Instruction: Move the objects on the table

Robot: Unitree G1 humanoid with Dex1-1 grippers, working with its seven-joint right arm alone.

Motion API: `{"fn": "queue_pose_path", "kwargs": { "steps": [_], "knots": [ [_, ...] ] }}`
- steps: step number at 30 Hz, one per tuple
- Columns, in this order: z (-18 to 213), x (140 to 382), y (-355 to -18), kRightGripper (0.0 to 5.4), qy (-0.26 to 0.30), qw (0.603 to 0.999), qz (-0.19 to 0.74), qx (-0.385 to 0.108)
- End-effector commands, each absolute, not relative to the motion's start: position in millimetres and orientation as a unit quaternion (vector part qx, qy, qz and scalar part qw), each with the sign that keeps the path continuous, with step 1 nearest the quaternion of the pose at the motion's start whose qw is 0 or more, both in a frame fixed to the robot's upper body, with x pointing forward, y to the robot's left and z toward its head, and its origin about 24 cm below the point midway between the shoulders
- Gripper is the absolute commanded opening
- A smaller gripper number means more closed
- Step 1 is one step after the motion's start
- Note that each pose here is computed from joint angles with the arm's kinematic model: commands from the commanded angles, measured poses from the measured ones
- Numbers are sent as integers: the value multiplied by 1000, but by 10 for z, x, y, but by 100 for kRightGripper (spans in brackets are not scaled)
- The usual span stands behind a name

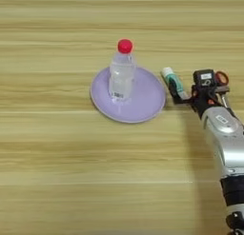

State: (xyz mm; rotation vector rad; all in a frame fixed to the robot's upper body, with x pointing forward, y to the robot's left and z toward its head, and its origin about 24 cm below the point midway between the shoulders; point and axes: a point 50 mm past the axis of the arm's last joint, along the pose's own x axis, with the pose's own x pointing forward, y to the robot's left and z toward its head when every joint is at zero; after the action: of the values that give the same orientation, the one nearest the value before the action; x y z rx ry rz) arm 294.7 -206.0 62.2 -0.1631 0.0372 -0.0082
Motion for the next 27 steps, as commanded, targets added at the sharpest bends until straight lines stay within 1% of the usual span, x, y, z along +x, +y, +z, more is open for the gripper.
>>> {"fn": "queue_pose_path", "kwargs": {
  "steps": [1, 3, 7, 10, 16, 21, 27],
  "knots": [
    [1122, 3049, -2023, 538, -132, 989, -17, -59],
    [1137, 3053, -2005, 538, -156, 987, -20, -43],
    [1066, 3084, -1990, 538, -161, 986, -37, -26],
    [1052, 3109, -1981, 538, -169, 985, -39, -23],
    [1000, 3153, -1946, 538, -171, 984, -42, -24],
    [993, 3159, -1933, 538, -179, 982, -46, -42],
    [976, 3171, -1924, 538, -180, 981, -48, -47]
  ]
}}
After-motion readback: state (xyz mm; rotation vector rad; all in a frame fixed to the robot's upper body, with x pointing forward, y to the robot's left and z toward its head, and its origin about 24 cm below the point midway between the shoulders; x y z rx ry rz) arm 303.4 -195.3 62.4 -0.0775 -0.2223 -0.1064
